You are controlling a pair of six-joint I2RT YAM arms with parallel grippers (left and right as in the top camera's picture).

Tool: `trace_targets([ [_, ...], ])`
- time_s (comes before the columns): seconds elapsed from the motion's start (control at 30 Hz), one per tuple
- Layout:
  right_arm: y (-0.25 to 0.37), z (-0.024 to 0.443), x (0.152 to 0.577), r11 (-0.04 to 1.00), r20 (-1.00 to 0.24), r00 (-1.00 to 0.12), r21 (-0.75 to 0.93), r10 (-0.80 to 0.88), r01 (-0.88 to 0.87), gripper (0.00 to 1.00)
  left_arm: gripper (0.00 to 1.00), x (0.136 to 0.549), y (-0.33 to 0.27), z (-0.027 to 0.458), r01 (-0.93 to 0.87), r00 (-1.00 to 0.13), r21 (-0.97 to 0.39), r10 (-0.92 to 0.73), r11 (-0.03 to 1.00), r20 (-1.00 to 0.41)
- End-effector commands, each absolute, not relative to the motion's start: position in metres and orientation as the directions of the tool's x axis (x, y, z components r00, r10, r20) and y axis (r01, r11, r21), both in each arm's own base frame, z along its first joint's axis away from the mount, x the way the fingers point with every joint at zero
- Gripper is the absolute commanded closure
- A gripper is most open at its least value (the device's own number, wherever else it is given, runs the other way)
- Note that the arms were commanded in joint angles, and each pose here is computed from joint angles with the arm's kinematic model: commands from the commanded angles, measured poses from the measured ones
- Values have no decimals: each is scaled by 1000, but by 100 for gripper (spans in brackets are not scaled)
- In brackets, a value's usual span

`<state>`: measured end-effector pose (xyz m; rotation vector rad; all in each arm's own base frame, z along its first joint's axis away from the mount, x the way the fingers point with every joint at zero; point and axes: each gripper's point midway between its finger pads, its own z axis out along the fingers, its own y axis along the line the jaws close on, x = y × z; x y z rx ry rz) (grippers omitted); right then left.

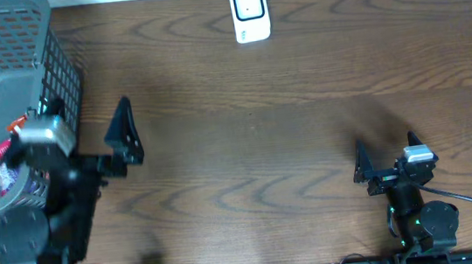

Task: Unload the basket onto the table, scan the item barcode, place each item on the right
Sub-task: 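Reach the left gripper into the grey basket and grasp the mint-green packet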

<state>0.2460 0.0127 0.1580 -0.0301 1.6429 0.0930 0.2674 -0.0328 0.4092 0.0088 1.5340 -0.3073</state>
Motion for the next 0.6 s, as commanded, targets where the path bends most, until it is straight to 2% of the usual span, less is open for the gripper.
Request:
trace_targets([
  [0.0,11,157,246,997,-997,-75,28,23,-71,1,2,282,-31,422,193,44,-124,-135,973,-990],
  [0.13,11,157,246,997,-997,-75,28,23,-71,1,2,288,17,463,-47,208,-170,-157,984,-965],
  [0.2,11,157,246,997,-997,-75,28,23,-71,1,2,295,40,478,-160,222,-190,-152,969,-963],
  [0.27,11,157,246,997,-997,-75,28,23,-71,1,2,309,54,487,-215,161,-182,-149,959,-976],
  [0.4,11,157,246,997,-997,-75,28,23,-71,1,2,343,102,493,-374,-50,-152,-183,915,-982],
  [0.57,11,157,246,997,-997,-75,28,23,-71,1,2,374,173,462,-527,-250,-152,-324,836,-912],
])
